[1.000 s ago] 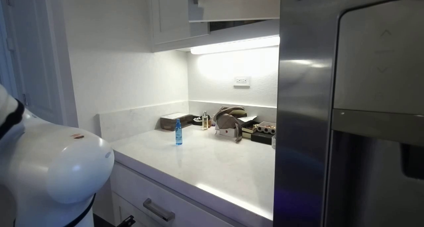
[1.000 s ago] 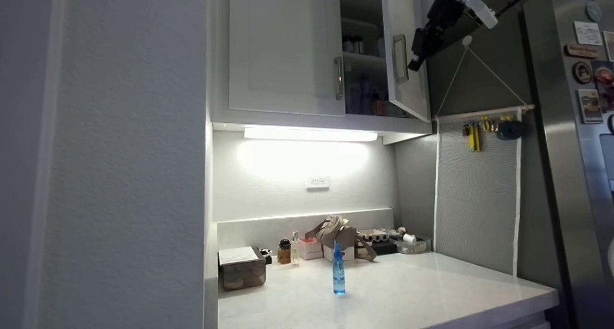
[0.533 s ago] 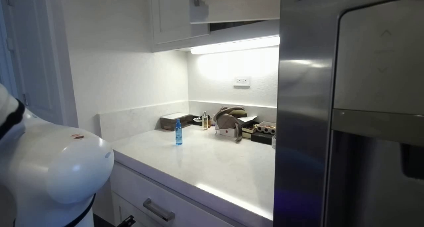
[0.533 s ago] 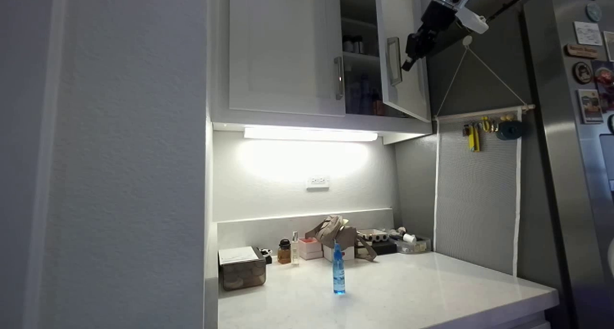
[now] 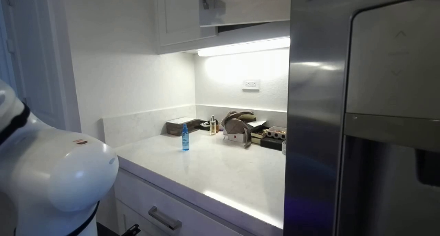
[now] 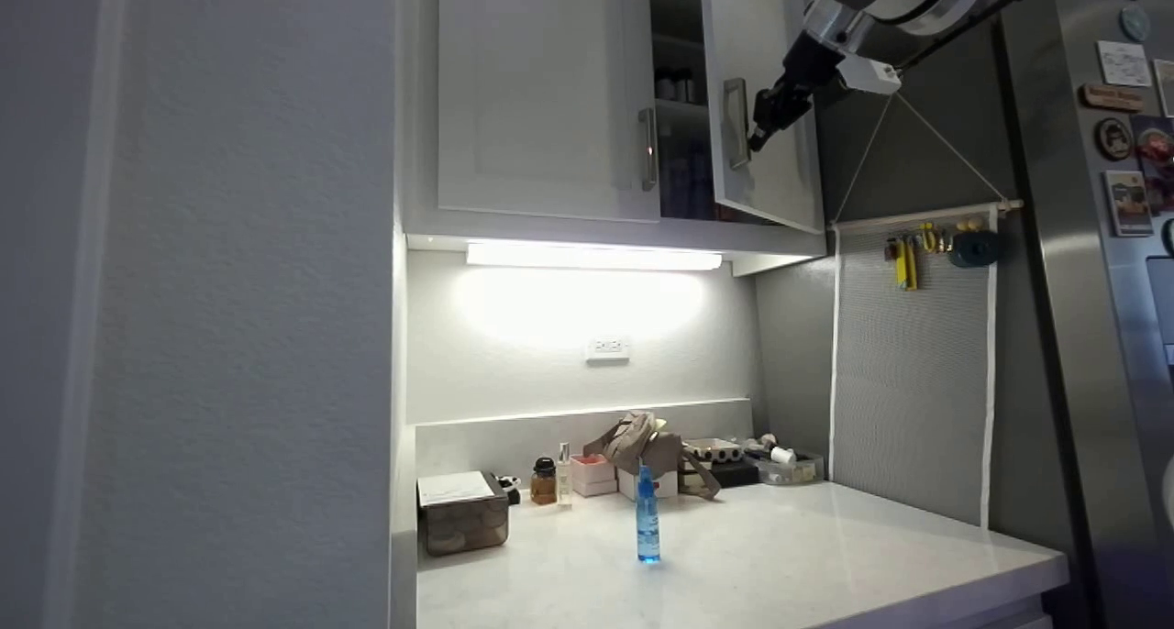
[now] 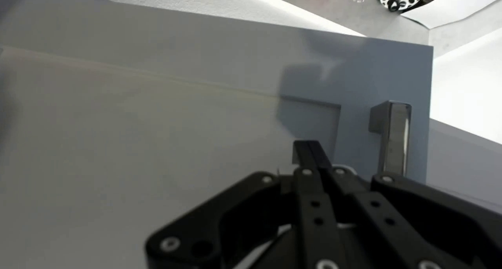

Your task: Close the left and right cabinet doors respectively

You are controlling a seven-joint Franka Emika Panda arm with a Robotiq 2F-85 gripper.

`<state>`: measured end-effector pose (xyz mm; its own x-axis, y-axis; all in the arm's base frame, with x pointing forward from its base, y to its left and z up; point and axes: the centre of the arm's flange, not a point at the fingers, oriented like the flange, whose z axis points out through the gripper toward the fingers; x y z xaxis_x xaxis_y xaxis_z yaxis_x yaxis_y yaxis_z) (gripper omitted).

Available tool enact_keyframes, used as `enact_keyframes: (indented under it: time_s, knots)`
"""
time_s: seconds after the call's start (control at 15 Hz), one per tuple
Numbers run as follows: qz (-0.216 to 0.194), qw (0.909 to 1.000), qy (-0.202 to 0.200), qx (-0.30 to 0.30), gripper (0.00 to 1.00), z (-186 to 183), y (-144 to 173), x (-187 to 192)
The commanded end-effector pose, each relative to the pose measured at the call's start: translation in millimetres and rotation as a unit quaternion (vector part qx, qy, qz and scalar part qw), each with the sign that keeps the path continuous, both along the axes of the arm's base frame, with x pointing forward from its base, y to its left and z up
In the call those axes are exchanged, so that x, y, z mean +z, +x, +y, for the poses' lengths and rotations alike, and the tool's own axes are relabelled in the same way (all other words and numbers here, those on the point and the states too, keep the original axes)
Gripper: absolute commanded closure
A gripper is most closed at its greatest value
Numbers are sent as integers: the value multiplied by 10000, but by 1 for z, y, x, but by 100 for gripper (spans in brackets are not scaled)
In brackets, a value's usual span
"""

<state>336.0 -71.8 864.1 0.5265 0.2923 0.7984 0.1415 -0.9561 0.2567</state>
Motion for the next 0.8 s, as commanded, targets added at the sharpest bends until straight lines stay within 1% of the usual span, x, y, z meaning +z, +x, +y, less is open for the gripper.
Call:
enact_keyframes:
  time_s: [0.0,0.47,0.73]
  knots:
    - [-341,9993,-98,78,100,1,21,-7]
    - [-698,9973,-181,133,100,6,58,-12]
    - [-822,9963,-226,94,100,8,73,-14]
